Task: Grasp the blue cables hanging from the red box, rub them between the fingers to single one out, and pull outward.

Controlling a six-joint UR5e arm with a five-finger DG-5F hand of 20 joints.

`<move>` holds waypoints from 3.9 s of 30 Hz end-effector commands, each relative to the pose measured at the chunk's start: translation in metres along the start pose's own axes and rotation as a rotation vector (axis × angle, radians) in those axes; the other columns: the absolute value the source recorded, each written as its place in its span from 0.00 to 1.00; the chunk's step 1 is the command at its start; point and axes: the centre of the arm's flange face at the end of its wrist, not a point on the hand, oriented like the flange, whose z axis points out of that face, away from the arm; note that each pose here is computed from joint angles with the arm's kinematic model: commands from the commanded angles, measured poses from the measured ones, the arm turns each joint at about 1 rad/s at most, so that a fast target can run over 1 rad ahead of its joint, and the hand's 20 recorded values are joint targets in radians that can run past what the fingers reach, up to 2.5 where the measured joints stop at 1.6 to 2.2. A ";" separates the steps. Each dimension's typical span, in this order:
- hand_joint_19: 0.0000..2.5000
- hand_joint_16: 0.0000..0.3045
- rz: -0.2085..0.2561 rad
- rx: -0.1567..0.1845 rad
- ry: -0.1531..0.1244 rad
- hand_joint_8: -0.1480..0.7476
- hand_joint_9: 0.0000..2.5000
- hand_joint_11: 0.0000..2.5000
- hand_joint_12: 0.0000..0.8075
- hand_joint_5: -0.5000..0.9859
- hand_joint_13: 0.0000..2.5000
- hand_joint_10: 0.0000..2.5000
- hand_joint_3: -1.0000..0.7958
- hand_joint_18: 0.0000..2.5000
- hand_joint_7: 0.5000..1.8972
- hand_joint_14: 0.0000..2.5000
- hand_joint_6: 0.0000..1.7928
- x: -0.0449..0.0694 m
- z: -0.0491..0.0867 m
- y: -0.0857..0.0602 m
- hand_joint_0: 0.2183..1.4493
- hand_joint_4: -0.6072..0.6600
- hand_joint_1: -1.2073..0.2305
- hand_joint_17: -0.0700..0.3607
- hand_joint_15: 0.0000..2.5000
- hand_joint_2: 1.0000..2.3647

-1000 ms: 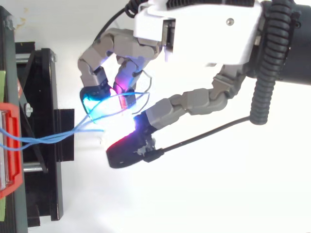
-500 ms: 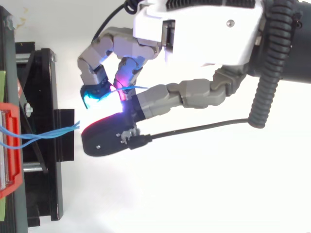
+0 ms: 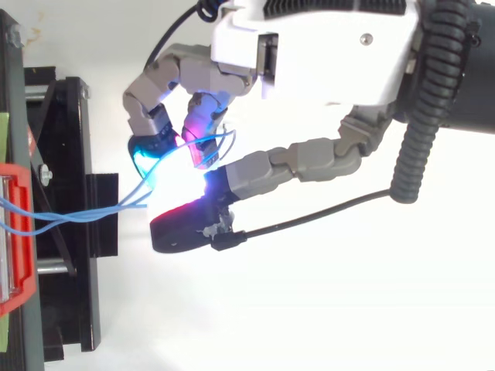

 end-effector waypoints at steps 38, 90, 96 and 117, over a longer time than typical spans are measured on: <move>0.18 0.14 -0.023 0.001 0.003 0.42 0.39 0.30 0.41 0.25 0.32 0.01 0.39 0.24 0.41 0.01 0.51 0.000 0.000 -0.003 0.36 0.47 0.21 0.38 0.25 0.01; 0.19 0.14 -0.263 -0.065 -0.044 0.42 0.37 0.30 0.41 0.24 0.31 0.01 0.29 0.24 0.30 0.01 0.49 -0.011 0.006 0.008 0.32 0.55 0.25 0.39 0.25 0.00; 0.20 0.14 -0.263 -0.068 -0.038 0.42 0.39 0.29 0.41 0.25 0.32 0.01 0.31 0.24 0.35 0.01 0.48 -0.010 0.006 0.008 0.29 0.54 0.38 0.39 0.25 0.00; 0.20 0.14 -0.509 -0.074 -0.045 0.44 0.40 0.30 0.42 0.25 0.33 0.01 0.44 0.26 0.37 0.01 0.52 -0.010 0.006 0.009 0.32 0.51 0.28 0.39 0.25 0.01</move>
